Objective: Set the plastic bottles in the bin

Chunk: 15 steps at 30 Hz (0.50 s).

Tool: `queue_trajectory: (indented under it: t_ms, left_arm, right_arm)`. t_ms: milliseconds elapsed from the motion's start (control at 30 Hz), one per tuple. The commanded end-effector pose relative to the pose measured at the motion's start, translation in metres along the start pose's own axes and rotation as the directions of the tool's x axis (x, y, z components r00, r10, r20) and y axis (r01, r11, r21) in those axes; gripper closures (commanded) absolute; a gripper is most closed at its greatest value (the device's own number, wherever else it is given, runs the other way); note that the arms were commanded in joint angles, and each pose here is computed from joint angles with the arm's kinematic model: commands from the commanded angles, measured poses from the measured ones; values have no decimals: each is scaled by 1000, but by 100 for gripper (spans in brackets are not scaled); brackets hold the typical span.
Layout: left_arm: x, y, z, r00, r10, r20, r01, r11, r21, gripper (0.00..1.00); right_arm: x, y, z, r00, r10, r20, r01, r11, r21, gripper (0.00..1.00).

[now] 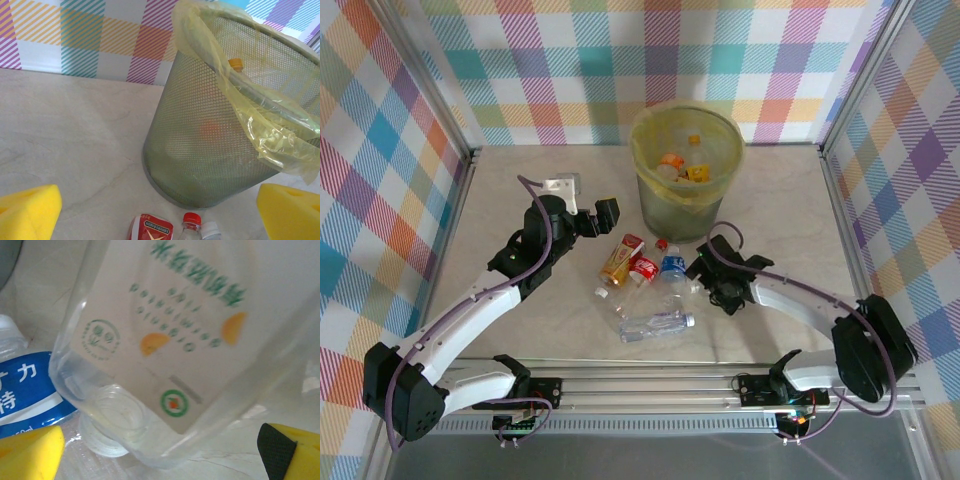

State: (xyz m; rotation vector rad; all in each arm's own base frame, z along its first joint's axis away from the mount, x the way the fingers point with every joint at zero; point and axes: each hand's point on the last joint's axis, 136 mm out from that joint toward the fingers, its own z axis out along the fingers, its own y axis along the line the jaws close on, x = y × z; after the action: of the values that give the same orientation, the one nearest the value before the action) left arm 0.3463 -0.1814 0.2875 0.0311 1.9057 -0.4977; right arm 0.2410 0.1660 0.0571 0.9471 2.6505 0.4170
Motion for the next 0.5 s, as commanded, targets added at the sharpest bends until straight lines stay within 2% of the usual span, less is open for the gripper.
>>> queue_trajectory:
  t_ms: [0, 133, 467]
  left_arm:
    - [3, 1, 0, 1000, -12, 2, 12, 1000, -6, 0]
    - [2, 2, -2, 1000, -12, 8, 12, 1000, -11, 0]
    - [2, 1, 0, 1000, -12, 7, 12, 1000, -9, 0]
  right_arm:
    - [1, 26, -1, 1000, 5, -2, -5, 998, -58, 1]
    - [1, 25, 6, 1000, 0, 6, 0, 999, -38, 0]
    - [-19, -10, 4, 996, 7, 93, -15, 996, 85, 0]
